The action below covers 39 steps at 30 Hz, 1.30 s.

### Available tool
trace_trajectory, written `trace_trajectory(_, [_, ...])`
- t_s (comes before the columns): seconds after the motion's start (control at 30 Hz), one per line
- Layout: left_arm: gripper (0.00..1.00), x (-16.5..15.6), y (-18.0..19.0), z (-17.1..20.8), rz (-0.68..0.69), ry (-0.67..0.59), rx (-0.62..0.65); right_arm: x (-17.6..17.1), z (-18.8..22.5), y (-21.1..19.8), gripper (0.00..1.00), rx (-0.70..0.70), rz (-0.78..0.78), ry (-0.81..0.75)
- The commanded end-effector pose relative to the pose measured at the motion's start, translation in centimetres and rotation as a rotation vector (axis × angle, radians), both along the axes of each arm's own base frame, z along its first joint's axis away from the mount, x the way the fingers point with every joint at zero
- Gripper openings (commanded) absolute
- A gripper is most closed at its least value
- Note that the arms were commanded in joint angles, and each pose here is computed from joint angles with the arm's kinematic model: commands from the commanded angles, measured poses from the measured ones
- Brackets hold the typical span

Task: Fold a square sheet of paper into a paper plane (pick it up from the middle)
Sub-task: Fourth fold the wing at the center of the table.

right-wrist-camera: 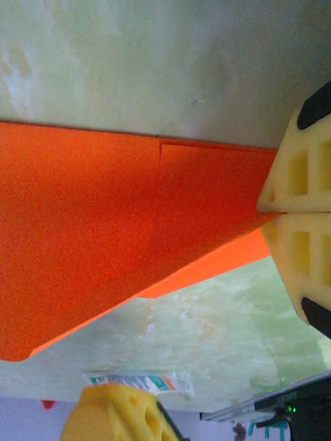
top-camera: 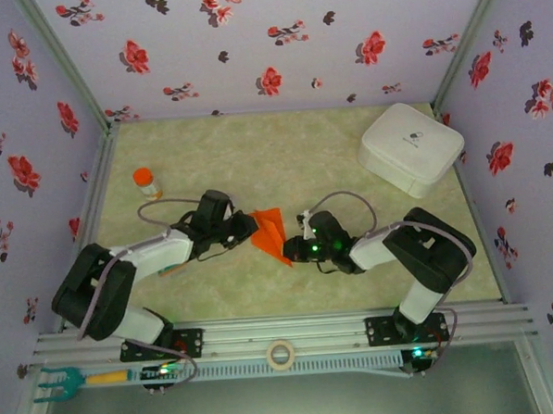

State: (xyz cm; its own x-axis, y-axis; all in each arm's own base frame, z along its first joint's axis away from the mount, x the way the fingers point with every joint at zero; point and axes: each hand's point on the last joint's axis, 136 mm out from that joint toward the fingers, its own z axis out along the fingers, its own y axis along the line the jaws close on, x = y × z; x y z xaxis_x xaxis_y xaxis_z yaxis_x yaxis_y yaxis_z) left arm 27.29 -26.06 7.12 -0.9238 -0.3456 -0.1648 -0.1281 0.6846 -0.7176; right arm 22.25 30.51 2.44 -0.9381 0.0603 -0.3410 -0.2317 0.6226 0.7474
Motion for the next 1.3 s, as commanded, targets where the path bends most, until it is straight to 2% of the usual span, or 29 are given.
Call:
trace_trajectory(0.0, [0.11, 0.6, -2.8, 1.1, -0.084, -0.03, -0.058, -0.1, -0.2, -0.3, 0.07, 0.044, -0.033, 0.049])
trace_trajectory(0.23, [0.06, 1.1, -4.8, -0.6, -0.115, -0.004, -0.048, 0.1, -0.6, -1.4, 0.06, 0.049, -0.082, 0.053])
trace_trajectory(0.73, [0.08, 1.5, -6.1, -2.7, -0.15, 0.023, -0.024, 0.1, -0.6, -1.5, 0.13, 0.045, -0.091, 0.052])
trace_trajectory(0.9, [0.08, 1.4, -6.2, -2.9, -0.153, 0.026, -0.018, 0.1, -0.9, -1.8, 0.07, 0.022, -0.099, 0.064])
trace_trajectory(1.27, [0.08, 1.4, -6.4, -3.8, -0.164, 0.043, 0.001, -0.2, -1.7, -1.9, 0.04, -0.019, -0.095, 0.106])
